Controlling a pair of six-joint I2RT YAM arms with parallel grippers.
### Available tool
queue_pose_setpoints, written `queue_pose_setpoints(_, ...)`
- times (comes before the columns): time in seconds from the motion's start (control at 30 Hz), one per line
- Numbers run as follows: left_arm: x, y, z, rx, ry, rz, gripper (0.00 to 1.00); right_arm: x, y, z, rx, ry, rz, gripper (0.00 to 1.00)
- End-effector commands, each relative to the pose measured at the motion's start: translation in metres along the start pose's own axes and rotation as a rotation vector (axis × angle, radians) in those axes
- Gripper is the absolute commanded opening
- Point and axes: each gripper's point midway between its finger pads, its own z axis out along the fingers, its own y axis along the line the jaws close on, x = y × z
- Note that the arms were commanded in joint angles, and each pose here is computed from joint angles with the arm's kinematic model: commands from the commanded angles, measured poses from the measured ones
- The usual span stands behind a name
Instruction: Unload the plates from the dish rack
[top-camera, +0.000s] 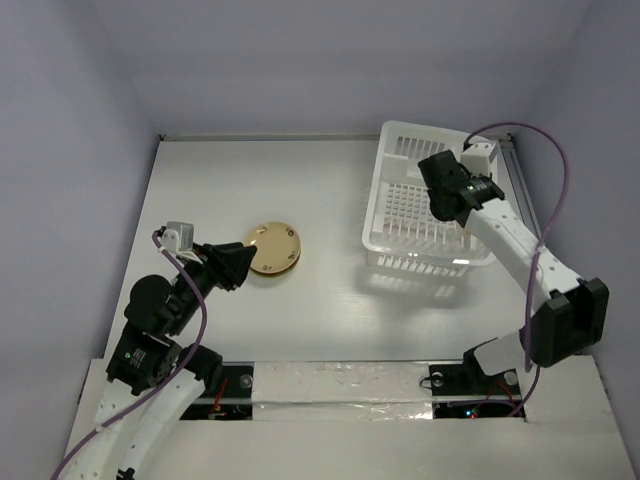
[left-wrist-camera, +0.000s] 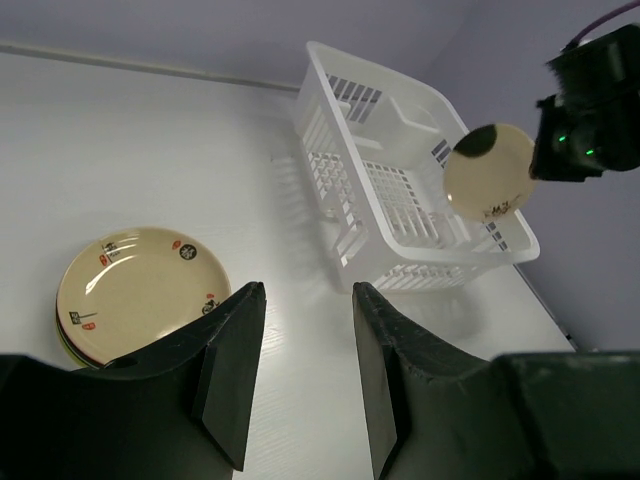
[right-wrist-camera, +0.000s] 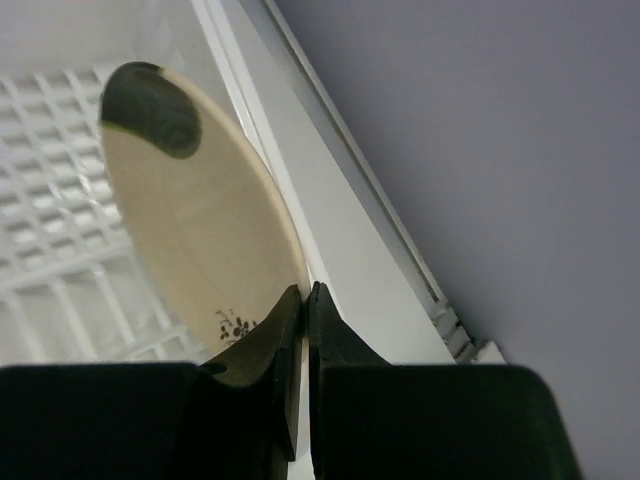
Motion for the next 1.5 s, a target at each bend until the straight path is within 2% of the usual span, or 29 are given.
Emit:
queue_pose_setpoints(0.0,-0.005,-0.004,0.003,0.016,-0.016,-0.003,0.37,-0.058,-0.047,-0.045,-0.026,-0.164,0.262,0.00)
queue_pose_setpoints(0.1,-0.006,-0.002,0.004,0.007,-0.018,-0.003,0.37,-0.072,-0.054,-0.073,-0.138,-0.220,0.342,0.00)
queue_pose_setpoints(0.17,-0.006,-0.001,0.004,0.002,-0.018,-0.004,0.37,-0.072,-0.033,-0.089,-0.314,-0.217,0.351,0.00)
queue_pose_setpoints(0.2,-0.008,0.001,0.004,-0.009,-0.023,-0.004,0.37,-0.082,-0.023,-0.100,-0.407,-0.241,0.406,0.00)
queue_pose_setpoints(0.23,-0.007,0.001,0.005,-0.010,-0.022,-0.002,0.37,-0.084,-0.003,-0.124,-0.589,-0.246,0.414,0.00)
queue_pose_setpoints(0.27,-0.007,0.001,0.005,-0.011,-0.021,-0.004,0.37,-0.078,0.014,-0.134,-0.682,-0.242,0.405,0.00)
queue_pose_setpoints(0.3,-0.008,0.004,0.005,-0.021,-0.024,-0.004,0.37,-0.091,0.027,-0.152,-0.789,-0.278,0.457,0.00)
queue_pose_setpoints(0.33,-0.008,0.004,0.005,-0.021,-0.024,-0.002,0.38,-0.089,0.048,-0.180,-0.947,-0.273,0.449,0.00)
queue_pose_setpoints(0.5,-0.009,0.012,0.008,-0.059,-0.027,-0.002,0.45,-0.089,0.127,-0.246,-1.282,-0.257,0.414,0.00)
queue_pose_setpoints(0.6,-0.009,0.017,0.010,-0.077,-0.026,-0.002,0.51,-0.071,0.187,-0.284,-1.445,-0.183,0.340,0.00)
queue_pose_setpoints(0.63,-0.009,0.017,0.011,-0.077,-0.022,-0.002,0.53,-0.073,0.198,-0.296,-1.478,-0.176,0.337,0.00)
queue_pose_setpoints(0.7,-0.010,0.021,0.012,-0.093,-0.025,-0.001,0.63,-0.051,0.243,-0.304,-1.492,-0.112,0.270,0.00)
queue_pose_setpoints(0.73,-0.010,0.021,0.012,-0.092,-0.024,0.000,0.69,-0.057,0.252,-0.314,-1.512,-0.105,0.275,0.00)
queue_pose_setpoints(0.87,-0.009,0.023,0.013,-0.100,-0.024,0.000,0.77,-0.036,0.306,-0.320,-1.540,-0.015,0.234,0.00)
queue_pose_setpoints(0.93,-0.010,0.026,0.013,-0.109,-0.027,-0.002,0.78,-0.023,0.326,-0.316,-1.537,0.036,0.222,0.00)
queue_pose_setpoints(1.13,-0.010,0.029,0.015,-0.119,-0.027,-0.003,0.79,0.011,0.346,-0.309,-1.544,0.138,0.197,0.02)
queue_pose_setpoints(1.23,-0.009,0.029,0.016,-0.115,-0.019,-0.003,0.79,0.029,0.350,-0.298,-1.513,0.173,0.185,0.20)
queue_pose_setpoints(1.27,-0.009,0.028,0.016,-0.113,-0.019,-0.003,0.79,0.032,0.350,-0.298,-1.517,0.178,0.181,0.34)
queue_pose_setpoints(1.33,-0.010,0.030,0.016,-0.121,-0.024,-0.001,0.80,0.041,0.350,-0.299,-1.512,0.185,0.145,0.42)
queue_pose_setpoints(1.37,-0.010,0.030,0.016,-0.122,-0.023,-0.001,0.80,0.041,0.349,-0.296,-1.499,0.176,0.143,0.50)
queue_pose_setpoints(1.47,-0.011,0.032,0.016,-0.128,-0.026,-0.001,0.81,0.035,0.339,-0.298,-1.488,0.138,0.144,0.52)
